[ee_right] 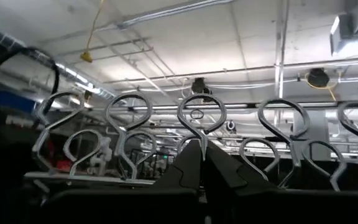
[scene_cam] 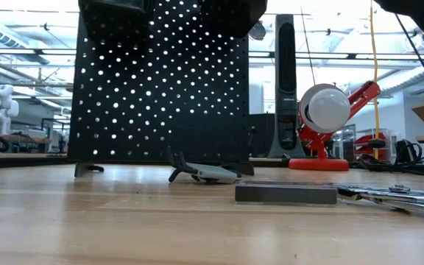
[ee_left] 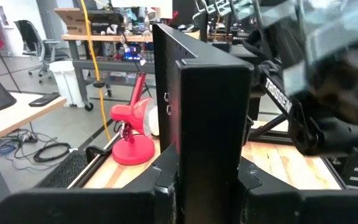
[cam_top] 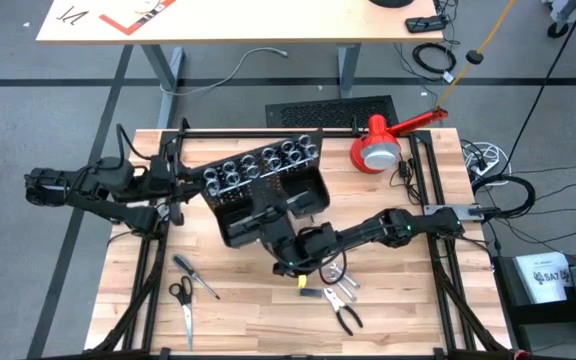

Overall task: Hang tools onto peg board
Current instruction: Assemble the tool holder on the pegboard

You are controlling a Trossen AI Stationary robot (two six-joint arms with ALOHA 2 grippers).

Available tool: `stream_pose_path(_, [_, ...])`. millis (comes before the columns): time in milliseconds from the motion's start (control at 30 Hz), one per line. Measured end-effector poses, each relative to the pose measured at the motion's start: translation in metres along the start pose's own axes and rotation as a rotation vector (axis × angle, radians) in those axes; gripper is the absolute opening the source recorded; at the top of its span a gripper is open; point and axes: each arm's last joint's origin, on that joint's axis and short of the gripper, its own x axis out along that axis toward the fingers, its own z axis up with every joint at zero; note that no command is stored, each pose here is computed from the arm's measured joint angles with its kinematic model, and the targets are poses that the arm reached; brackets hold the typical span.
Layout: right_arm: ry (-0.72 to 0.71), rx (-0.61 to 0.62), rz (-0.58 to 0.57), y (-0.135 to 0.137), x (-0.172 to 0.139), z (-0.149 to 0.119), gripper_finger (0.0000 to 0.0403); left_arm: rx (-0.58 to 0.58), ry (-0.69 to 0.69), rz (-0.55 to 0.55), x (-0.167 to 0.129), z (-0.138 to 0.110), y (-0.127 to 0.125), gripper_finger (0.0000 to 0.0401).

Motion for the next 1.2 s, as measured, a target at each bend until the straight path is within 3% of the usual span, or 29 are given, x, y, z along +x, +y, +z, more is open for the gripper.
stream_pose_path(233, [-0.033, 0.04, 0.02, 0.006, -0.004, -0.009, 0.0, 0.0, 0.0, 0.027, 0.0, 0.0, 0.001, 0.0069])
stream_pose_path(1200, [-0.077, -0.031, -0.025, 0.002, 0.024, -0.038, 0.0, -0.01, -0.016, 0.041, 0.0, 0.002, 0.001, 0.0069])
